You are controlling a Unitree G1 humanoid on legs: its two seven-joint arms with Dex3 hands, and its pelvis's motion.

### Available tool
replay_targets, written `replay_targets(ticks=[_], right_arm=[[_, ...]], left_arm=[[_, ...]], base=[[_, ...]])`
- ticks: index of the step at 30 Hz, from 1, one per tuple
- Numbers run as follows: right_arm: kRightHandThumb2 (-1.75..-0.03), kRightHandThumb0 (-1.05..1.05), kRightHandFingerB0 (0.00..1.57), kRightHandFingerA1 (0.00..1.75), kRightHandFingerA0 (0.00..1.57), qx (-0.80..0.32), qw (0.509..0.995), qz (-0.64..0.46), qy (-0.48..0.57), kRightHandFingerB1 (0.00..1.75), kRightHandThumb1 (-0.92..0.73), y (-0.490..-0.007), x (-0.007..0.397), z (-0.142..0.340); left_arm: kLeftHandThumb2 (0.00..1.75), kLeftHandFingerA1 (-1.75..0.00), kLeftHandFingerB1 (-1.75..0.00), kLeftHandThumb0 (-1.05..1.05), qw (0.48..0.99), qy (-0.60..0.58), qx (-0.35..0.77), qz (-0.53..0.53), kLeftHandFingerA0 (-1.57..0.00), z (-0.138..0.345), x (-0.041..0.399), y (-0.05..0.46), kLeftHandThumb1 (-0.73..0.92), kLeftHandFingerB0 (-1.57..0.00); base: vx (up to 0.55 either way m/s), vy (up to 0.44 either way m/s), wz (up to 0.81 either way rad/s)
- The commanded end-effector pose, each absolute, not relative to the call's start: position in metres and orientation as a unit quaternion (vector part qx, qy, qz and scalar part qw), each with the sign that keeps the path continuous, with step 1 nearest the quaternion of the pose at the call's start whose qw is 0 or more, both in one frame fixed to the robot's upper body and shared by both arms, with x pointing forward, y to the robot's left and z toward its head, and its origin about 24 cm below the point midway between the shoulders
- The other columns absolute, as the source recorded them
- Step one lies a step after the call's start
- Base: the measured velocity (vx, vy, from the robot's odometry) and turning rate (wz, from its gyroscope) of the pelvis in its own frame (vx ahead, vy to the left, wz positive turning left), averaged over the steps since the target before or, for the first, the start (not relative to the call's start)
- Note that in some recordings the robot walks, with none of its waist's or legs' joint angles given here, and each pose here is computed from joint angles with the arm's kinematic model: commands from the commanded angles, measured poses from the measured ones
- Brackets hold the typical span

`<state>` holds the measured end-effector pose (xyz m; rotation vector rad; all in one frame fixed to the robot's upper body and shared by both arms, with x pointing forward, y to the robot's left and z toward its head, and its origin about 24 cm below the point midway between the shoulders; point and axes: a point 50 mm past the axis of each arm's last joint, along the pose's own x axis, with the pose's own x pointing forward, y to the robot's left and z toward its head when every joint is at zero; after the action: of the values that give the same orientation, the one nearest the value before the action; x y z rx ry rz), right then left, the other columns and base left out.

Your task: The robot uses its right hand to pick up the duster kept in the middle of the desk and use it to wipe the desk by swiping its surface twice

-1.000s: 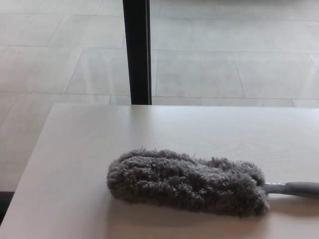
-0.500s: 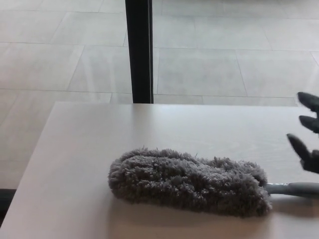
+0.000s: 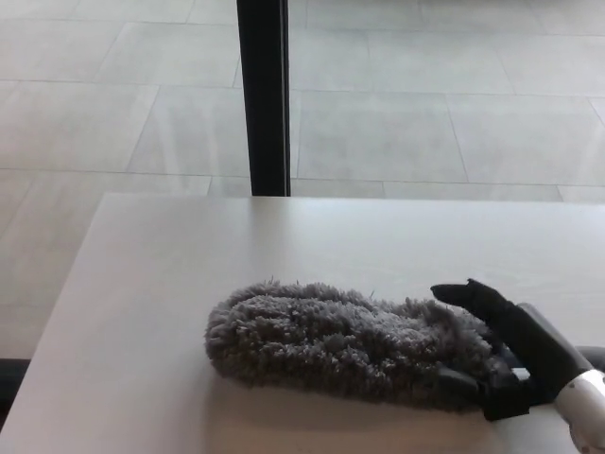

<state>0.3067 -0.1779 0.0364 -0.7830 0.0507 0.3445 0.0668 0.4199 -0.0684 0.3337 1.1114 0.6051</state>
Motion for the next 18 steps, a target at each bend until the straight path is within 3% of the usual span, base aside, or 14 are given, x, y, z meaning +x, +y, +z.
replay_targets(ticks=[1,5,12,13,14,15,18], right_arm=[[-0.62,-0.7,0.22,0.51,0.18,-0.585,0.772,0.248,-0.015,0.31,-0.73,-0.179,0.303,0.02],[-0.61,-0.62,0.24,0.6,0.19,-0.633,0.727,0.261,-0.051,0.36,-0.71,-0.169,0.302,0.014],[-0.61,-0.54,0.3,0.67,0.34,-0.645,0.712,0.269,-0.073,0.39,-0.68,-0.161,0.297,-0.002],[-0.62,-0.5,0.38,0.97,0.57,-0.661,0.691,0.264,-0.123,0.41,-0.72,-0.154,0.29,-0.007],[-0.62,-0.5,0.38,0.97,0.57,-0.662,0.691,0.264,-0.124,0.41,-0.72,-0.154,0.29,-0.008],[-0.62,-0.46,0.46,1.29,0.72,-0.661,0.688,0.259,-0.152,0.45,-0.71,-0.15,0.286,-0.01],[-0.63,-0.45,0.5,1.34,0.79,-0.657,0.688,0.254,-0.171,0.46,-0.72,-0.148,0.284,-0.013]], left_arm=[[0.62,-0.61,-0.49,-0.52,0.797,0.514,0.158,0.277,-0.69,-0.061,0.066,0.428,0.73,-0.55],[0.61,-0.64,-0.51,-0.52,0.796,0.513,0.164,0.275,-0.71,-0.06,0.066,0.428,0.73,-0.58],[0.61,-0.64,-0.51,-0.51,0.792,0.518,0.154,0.283,-0.73,-0.063,0.063,0.427,0.72,-0.61],[0.61,-0.65,-0.52,-0.51,0.793,0.521,0.16,0.273,-0.7,-0.062,0.061,0.427,0.73,-0.59],[0.61,-0.65,-0.52,-0.51,0.793,0.521,0.161,0.273,-0.7,-0.062,0.061,0.427,0.73,-0.59],[0.61,-0.68,-0.53,-0.52,0.79,0.521,0.164,0.276,-0.7,-0.062,0.061,0.428,0.72,-0.61],[0.61,-0.67,-0.52,-0.53,0.79,0.522,0.165,0.275,-0.68,-0.062,0.06,0.428,0.71,-0.58]], base=[[0.0,0.0,0.0],[0.0,0.0,0.0],[0.0,0.0,0.0],[0.0,0.0,0.0],[0.0,0.0,0.0],[0.0,0.0,0.0],[0.0,0.0,0.0]])
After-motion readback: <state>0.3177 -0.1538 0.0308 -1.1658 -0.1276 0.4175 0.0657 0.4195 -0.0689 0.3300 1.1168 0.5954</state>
